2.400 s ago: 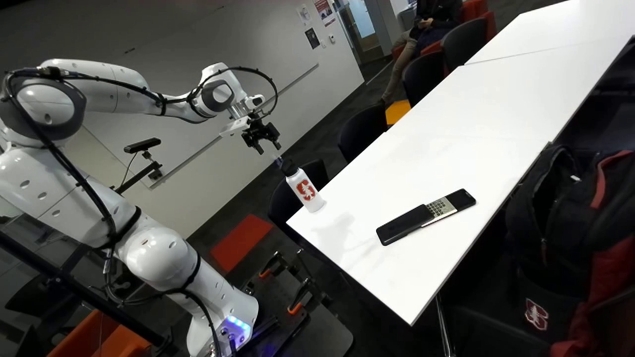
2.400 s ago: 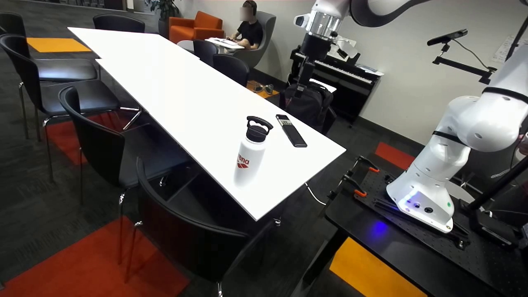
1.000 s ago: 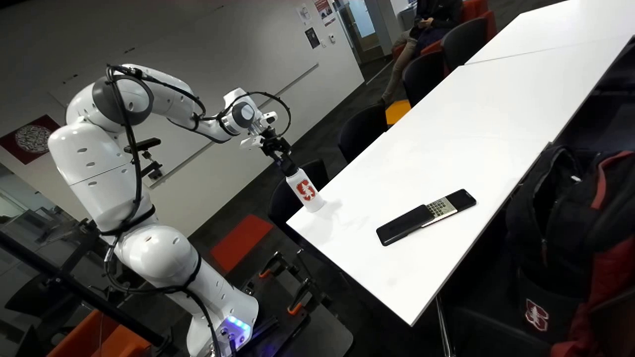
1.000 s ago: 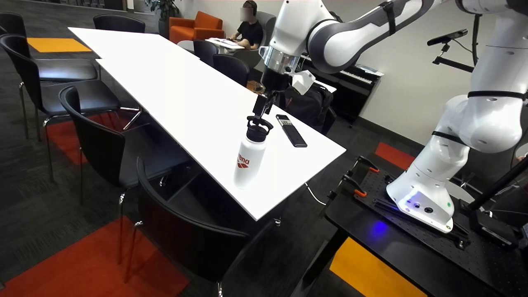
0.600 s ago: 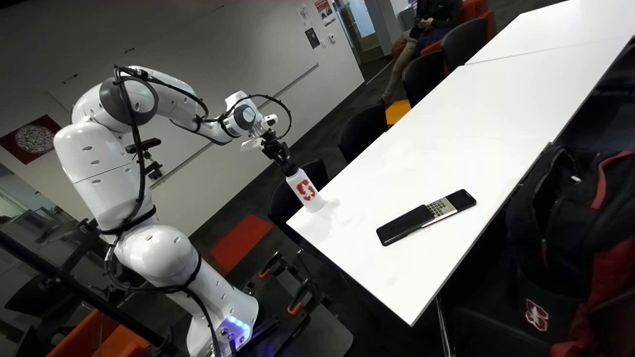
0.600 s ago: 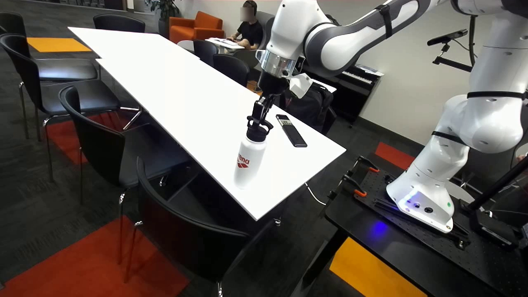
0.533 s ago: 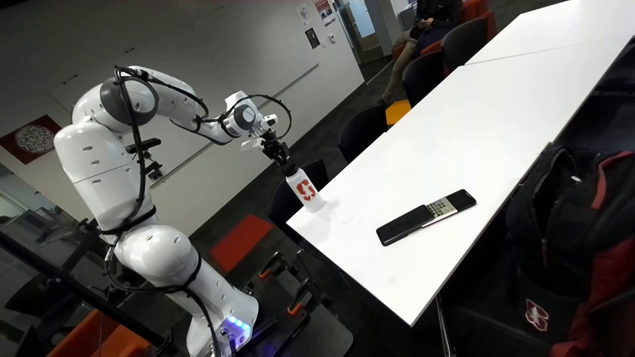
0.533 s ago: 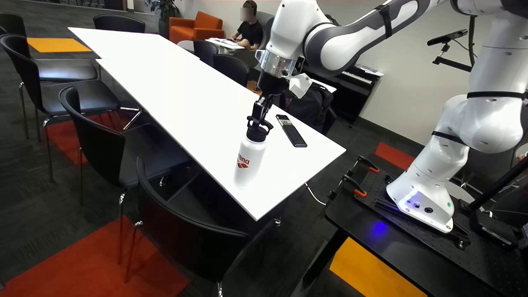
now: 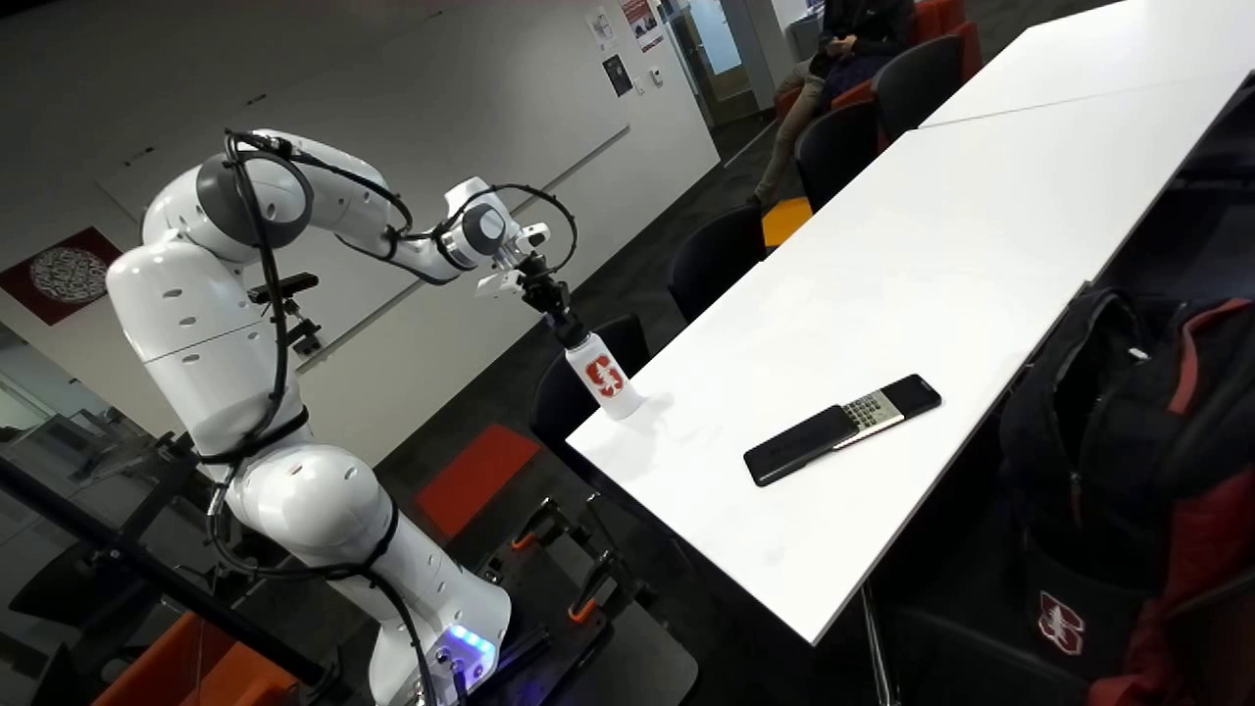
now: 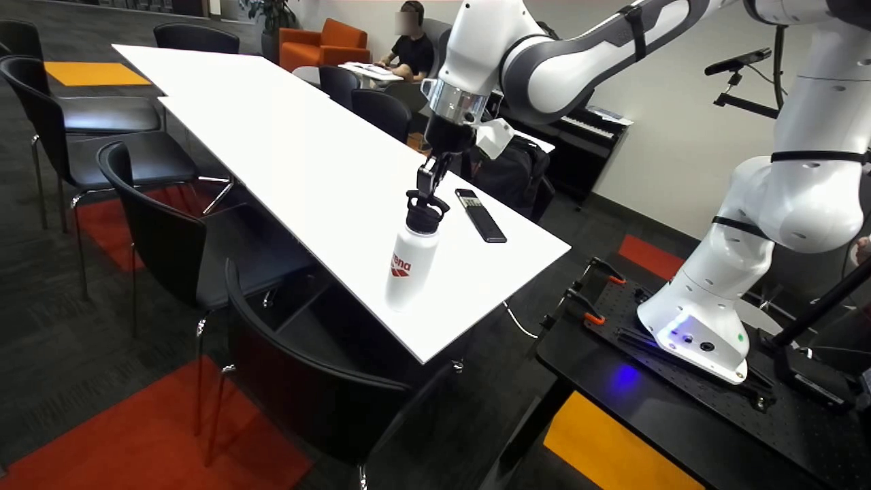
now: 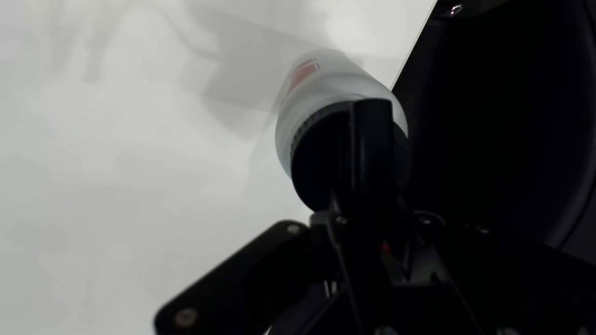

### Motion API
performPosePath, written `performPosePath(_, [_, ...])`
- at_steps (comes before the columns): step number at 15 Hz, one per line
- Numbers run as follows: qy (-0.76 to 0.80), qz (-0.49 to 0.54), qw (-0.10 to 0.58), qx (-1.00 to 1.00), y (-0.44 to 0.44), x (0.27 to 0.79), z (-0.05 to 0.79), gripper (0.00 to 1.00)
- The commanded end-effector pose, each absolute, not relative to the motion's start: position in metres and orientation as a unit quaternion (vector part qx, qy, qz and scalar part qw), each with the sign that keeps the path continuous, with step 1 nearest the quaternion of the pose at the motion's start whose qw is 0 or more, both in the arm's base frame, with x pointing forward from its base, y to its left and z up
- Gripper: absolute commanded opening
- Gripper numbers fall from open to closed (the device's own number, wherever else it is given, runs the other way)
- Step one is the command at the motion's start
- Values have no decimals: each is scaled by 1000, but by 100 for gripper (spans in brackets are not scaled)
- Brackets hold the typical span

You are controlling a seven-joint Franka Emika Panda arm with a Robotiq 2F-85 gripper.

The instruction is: Pick up the black lid off the white bottle and put it on the table.

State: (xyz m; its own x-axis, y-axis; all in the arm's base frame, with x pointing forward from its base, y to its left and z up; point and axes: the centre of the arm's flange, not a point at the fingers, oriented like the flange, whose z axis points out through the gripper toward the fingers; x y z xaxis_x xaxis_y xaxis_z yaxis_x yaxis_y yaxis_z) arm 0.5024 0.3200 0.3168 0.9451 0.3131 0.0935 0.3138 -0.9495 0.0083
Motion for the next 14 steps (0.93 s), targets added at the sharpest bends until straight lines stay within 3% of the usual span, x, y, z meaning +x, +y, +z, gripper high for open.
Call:
performPosePath(1, [-156,-66,3,-986,314,498,334,5])
performPosePath(10, [-116,-102,43,-987,290,499,387,5])
performPosePath(14, [-50,-123,46,-990,236,531,404,5])
